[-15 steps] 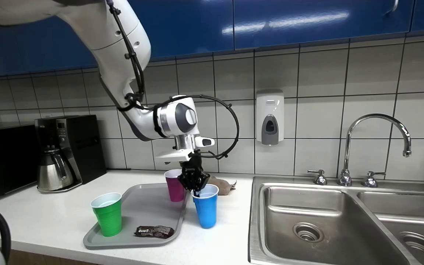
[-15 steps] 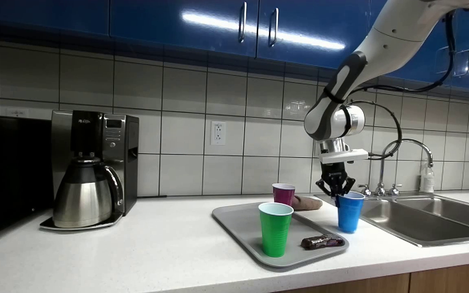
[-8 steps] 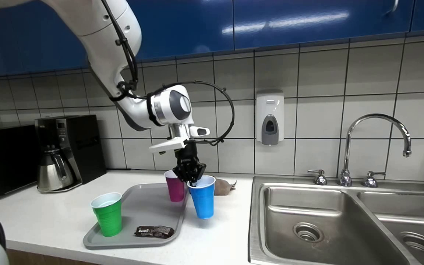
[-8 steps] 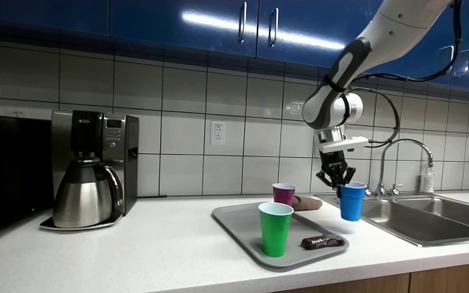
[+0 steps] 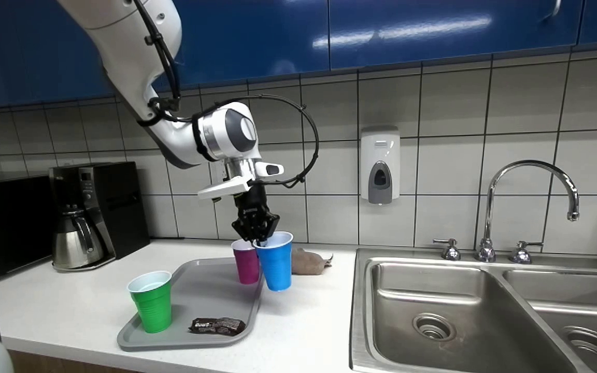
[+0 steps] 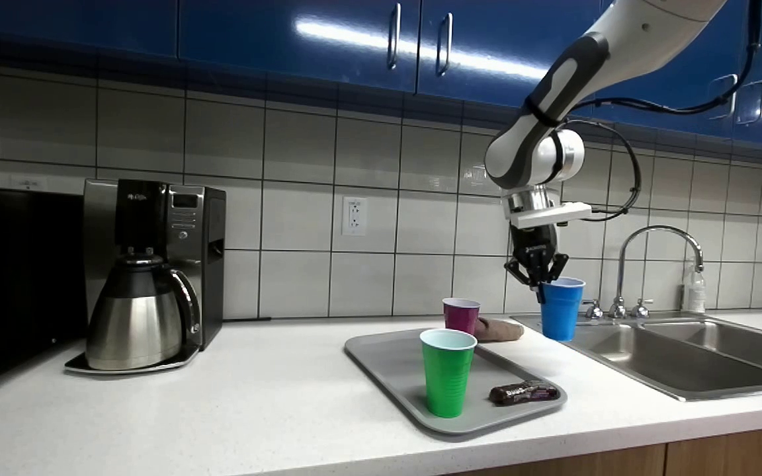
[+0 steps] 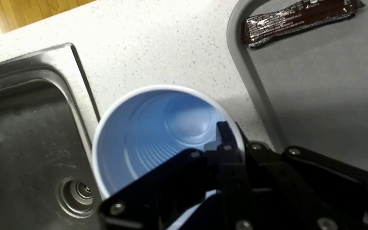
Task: Put the blue cup on the grey tray
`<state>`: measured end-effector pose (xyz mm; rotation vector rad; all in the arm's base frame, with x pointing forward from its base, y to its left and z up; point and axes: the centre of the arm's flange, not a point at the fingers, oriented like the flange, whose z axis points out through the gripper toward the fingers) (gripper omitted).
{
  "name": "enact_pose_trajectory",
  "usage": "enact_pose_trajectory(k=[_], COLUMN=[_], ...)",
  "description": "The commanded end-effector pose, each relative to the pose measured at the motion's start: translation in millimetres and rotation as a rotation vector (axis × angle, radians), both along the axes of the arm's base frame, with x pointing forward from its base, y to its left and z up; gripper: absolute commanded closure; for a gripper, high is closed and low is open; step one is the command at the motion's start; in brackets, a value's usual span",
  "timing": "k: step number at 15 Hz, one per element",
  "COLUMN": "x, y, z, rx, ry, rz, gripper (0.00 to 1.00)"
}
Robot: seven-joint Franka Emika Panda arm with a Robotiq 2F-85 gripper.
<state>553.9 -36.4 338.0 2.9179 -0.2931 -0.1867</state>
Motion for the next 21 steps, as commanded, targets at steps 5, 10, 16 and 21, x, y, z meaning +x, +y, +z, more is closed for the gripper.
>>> enact_pose_trajectory(k=[5,10,16,21], x=[-5,-5,-8,-13], y=[36,63,94,112], z=[18,16,8,-8], rx=[0.009,0.02,0.033,0.073], ry=[0.002,0.004,0.024,0.051], rz=[0.075,0.125,0.19,0.234], gripper=[1.0,1.0,1.0,1.0])
